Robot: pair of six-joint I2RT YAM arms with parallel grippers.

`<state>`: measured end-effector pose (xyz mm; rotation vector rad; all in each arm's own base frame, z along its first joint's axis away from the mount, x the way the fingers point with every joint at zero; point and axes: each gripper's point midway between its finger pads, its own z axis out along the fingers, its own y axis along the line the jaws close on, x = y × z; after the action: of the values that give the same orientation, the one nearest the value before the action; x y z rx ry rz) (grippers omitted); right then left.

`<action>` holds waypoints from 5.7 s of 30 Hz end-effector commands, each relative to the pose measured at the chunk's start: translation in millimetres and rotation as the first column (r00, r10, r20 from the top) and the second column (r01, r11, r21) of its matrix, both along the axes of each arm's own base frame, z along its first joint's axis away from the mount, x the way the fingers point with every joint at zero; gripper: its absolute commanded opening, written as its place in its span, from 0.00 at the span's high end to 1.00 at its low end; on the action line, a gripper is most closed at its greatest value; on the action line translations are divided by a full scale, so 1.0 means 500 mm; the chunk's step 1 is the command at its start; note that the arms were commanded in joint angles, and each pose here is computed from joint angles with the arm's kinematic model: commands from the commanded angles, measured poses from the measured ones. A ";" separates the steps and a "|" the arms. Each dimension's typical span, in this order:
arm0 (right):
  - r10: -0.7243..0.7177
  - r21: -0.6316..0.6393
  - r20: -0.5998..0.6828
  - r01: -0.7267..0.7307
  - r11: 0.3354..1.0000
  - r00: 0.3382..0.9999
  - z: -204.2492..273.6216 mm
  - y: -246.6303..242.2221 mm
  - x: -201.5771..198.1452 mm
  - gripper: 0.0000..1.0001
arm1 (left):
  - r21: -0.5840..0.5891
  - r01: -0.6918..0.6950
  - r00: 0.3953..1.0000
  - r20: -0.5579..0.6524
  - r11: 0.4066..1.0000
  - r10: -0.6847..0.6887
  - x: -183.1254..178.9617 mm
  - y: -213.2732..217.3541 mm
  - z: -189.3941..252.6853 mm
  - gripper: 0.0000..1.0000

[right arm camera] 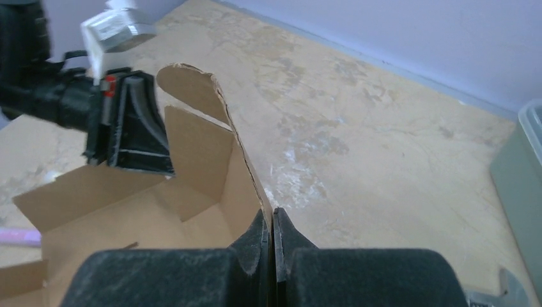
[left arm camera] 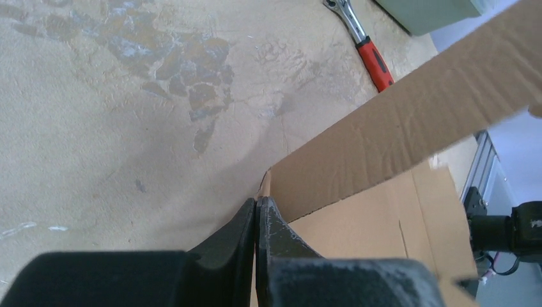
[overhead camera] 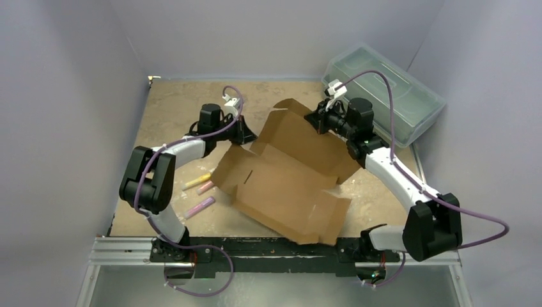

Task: Fold the paper box
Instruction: Fold the paper box at the center of the board.

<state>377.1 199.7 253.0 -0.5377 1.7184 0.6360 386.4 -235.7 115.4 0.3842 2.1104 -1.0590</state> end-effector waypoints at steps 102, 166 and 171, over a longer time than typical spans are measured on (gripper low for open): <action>0.177 -0.489 0.213 -0.052 0.871 0.961 0.053 -0.056 0.023 1.00 | 0.085 -0.259 0.961 -0.075 0.962 0.265 -0.073 0.105 -0.037 0.62; 0.429 -0.388 0.091 -0.365 0.846 0.898 -0.026 -0.008 -0.106 1.00 | -0.123 -0.214 0.966 0.120 0.969 0.229 -0.278 0.023 0.108 1.00; 0.441 -0.404 0.088 -0.373 0.835 0.893 -0.039 -0.011 -0.109 1.00 | -0.112 -0.201 0.970 0.119 0.973 0.214 -0.276 0.018 0.108 1.00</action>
<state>329.9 192.1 245.1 -1.1905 1.5693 0.4954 242.2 -219.4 145.0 0.1222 2.0217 -0.9607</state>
